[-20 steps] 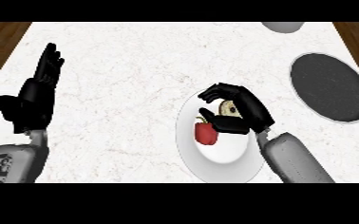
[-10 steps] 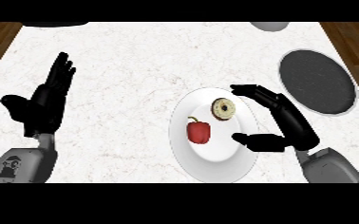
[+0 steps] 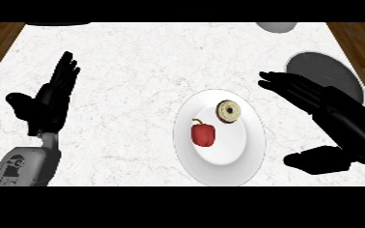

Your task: Pick the bell pepper from the plate and place it in the pan

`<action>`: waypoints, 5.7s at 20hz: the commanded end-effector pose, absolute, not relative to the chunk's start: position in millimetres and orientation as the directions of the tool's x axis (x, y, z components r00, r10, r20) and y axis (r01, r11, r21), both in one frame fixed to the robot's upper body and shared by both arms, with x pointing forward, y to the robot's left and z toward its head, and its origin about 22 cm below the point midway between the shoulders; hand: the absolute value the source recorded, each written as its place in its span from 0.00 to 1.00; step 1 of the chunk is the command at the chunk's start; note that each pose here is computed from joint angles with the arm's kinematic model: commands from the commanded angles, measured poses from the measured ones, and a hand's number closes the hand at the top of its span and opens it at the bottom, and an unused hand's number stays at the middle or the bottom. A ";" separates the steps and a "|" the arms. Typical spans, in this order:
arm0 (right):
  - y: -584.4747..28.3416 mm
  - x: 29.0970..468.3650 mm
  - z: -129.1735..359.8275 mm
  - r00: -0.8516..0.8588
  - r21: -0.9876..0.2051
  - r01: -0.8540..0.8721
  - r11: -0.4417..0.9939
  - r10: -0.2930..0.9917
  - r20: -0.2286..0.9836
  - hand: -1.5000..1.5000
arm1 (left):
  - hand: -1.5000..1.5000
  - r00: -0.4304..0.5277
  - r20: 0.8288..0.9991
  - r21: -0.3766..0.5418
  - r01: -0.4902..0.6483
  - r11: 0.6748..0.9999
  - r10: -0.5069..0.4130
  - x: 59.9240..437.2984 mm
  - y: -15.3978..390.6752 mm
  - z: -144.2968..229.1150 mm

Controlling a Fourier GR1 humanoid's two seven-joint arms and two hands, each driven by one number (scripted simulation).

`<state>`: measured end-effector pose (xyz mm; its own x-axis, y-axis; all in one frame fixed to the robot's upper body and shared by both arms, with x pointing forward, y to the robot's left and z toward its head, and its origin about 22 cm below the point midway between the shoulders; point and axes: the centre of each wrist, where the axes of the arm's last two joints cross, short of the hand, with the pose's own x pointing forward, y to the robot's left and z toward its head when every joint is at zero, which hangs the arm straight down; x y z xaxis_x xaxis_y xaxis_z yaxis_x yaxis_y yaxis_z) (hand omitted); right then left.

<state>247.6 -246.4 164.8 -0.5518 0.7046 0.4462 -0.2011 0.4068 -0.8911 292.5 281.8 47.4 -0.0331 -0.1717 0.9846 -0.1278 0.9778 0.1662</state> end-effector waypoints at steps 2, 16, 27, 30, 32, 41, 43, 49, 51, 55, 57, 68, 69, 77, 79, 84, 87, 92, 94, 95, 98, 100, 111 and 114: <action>-223.2 225.6 224.6 -0.516 -0.932 -0.196 0.306 0.776 0.364 0.00 | 0.50 -0.028 0.989 0.144 -0.100 0.984 -0.148 285.8 267.7 39.7; -119.8 237.7 220.9 -0.550 -0.904 -0.338 0.262 0.724 0.416 0.00 | 0.50 -0.040 0.984 0.168 -0.102 0.981 -0.172 291.9 285.6 51.2; -101.2 245.8 188.2 -0.449 -0.920 -0.331 0.211 0.822 0.350 0.00 | 0.50 -0.043 0.988 0.142 -0.107 0.984 -0.147 314.3 268.9 51.2; -100.9 228.6 170.0 -0.427 -0.926 -0.322 0.196 0.843 0.327 0.00 | 0.50 -0.046 0.985 0.159 -0.110 0.981 -0.165 313.2 279.6 56.7; -91.5 231.2 149.4 -0.415 -0.941 -0.286 0.179 0.862 0.290 0.00 | 0.50 -0.047 0.988 0.145 -0.088 0.986 -0.149 310.9 278.0 45.7; -103.7 271.4 130.5 -0.408 -0.900 -0.422 0.108 0.864 0.295 0.00 | 0.50 -0.047 0.987 0.149 -0.097 0.984 -0.154 299.8 258.5 46.4; -97.3 263.5 138.6 -0.412 -0.898 -0.429 0.096 0.864 0.290 0.00 | 0.50 -0.045 0.988 0.144 -0.098 0.985 -0.149 306.9 279.5 46.2; -90.9 254.8 126.6 -0.434 -0.903 -0.427 0.041 0.867 0.245 0.00 | 0.50 -0.052 0.985 0.156 -0.102 0.982 -0.162 296.9 280.2 47.9; -92.2 251.2 119.0 -0.429 -0.900 -0.435 0.021 0.874 0.228 0.00 | 0.50 -0.058 0.988 0.140 -0.088 0.986 -0.146 298.9 272.4 47.2; -86.8 270.6 95.8 -0.400 -0.900 -0.427 -0.084 0.911 0.105 0.00 | 0.50 -0.050 0.985 0.160 -0.073 0.984 -0.164 288.2 278.5 49.5; -60.1 269.4 110.2 -0.405 -0.905 -0.406 -0.128 0.913 0.053 0.00 | 0.50 -0.042 0.990 0.133 -0.094 0.987 -0.137 302.0 276.2 49.8; -67.5 281.2 89.8 -0.393 -0.874 -0.455 -0.171 0.919 0.026 0.00 | 0.50 -0.040 0.987 0.152 -0.088 0.985 -0.156 296.9 275.9 48.7; -59.4 277.4 72.8 -0.397 -0.870 -0.453 -0.194 0.918 0.003 0.00 | 0.50 -0.048 0.983 0.171 -0.100 0.980 -0.176 301.0 269.5 58.0; -70.9 282.3 42.9 -0.373 -0.860 -0.463 -0.214 0.927 -0.030 0.00 | 0.50 -0.042 0.988 0.143 -0.108 0.984 -0.148 290.9 258.5 56.8; -49.6 295.9 53.5 -0.386 -0.846 -0.482 -0.230 0.922 -0.030 0.00 | 0.50 -0.046 0.987 0.151 -0.095 0.984 -0.156 286.0 270.1 46.0; -57.3 281.1 28.0 -0.378 -0.819 -0.517 -0.249 0.925 -0.042 0.00 | 0.50 -0.059 0.984 0.158 -0.118 0.980 -0.165 285.7 263.6 63.6; -75.4 289.2 21.9 -0.479 -0.788 -0.550 -0.276 0.877 0.027 1.00 | 0.50 -0.040 0.987 0.149 -0.110 0.983 -0.154 297.3 280.3 52.0; -47.5 283.0 15.1 -0.524 -0.833 -0.461 -0.304 0.851 -0.020 1.00 | 0.50 -0.052 0.986 0.150 -0.105 0.983 -0.156 298.1 280.2 54.3; -68.4 283.3 29.7 -0.511 -0.828 -0.473 -0.299 0.860 -0.019 1.00 | 0.50 -0.062 0.982 0.172 -0.108 0.979 -0.180 300.3 279.0 49.1; -80.6 285.3 9.5 -0.514 -0.835 -0.474 -0.280 0.858 0.004 1.00 | 0.50 -0.055 0.986 0.149 -0.100 0.984 -0.155 290.8 272.3 48.2; -67.5 293.9 35.5 -0.522 -0.845 -0.445 -0.296 0.853 -0.023 1.00 | 0.50 -0.040 0.983 0.173 -0.099 0.980 -0.177 293.1 276.8 59.8; -62.2 286.5 46.9 -0.495 -0.896 -0.380 -0.230 0.869 -0.014 1.00 | 0.50 -0.053 0.986 0.155 -0.106 0.982 -0.161 291.3 260.4 39.8; -111.5 220.9 88.0 -0.120 -0.966 -0.037 0.255 0.959 0.258 1.00 | 0.50 -0.038 0.988 0.142 -0.131 0.981 -0.148 285.0 286.4 48.1; -135.6 206.8 115.4 -0.111 -0.936 0.059 0.347 0.934 0.339 1.00 | 0.50 -0.034 0.987 0.150 -0.119 0.981 -0.155 292.4 272.3 51.2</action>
